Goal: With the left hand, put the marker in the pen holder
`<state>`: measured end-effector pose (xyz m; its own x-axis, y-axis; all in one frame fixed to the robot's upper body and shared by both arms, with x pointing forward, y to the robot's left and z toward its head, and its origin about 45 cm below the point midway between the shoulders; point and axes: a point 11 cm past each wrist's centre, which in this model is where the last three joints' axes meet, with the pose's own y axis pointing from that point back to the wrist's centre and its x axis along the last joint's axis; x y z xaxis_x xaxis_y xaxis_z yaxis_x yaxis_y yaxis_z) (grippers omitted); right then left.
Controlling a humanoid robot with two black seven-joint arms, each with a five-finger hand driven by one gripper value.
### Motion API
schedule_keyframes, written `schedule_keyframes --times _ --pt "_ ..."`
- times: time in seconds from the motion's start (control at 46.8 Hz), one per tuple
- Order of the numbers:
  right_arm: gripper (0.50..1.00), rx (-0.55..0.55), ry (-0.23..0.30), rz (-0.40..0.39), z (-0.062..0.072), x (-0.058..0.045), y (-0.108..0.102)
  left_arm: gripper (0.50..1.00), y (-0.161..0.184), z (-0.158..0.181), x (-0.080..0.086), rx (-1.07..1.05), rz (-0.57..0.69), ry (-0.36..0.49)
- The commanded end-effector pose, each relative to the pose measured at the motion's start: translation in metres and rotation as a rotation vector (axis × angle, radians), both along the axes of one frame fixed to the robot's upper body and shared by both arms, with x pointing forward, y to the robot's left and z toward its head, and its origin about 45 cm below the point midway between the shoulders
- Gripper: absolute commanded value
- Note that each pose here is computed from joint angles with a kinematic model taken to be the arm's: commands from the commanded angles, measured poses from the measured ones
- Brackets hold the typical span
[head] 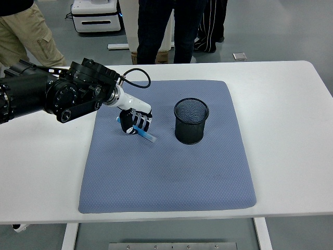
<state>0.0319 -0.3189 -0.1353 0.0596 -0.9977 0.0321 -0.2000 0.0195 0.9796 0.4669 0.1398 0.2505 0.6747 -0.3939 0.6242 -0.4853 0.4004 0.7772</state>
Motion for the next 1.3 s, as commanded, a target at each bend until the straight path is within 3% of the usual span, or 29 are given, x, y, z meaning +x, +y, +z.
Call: schedule_keyframes --times 0.0,1.282 --pt "1.000 0.000 0.001 0.000 0.0000 -0.0001 0.0000 0.500 -0.0003 -0.0001 0.0005 -0.004 -0.001 -0.010" --pt "1.000 0.000 0.000 0.000 0.0000 0.0000 0.0000 0.500 -0.0015 0.0047 0.0099 -0.005 0.019 -0.088"
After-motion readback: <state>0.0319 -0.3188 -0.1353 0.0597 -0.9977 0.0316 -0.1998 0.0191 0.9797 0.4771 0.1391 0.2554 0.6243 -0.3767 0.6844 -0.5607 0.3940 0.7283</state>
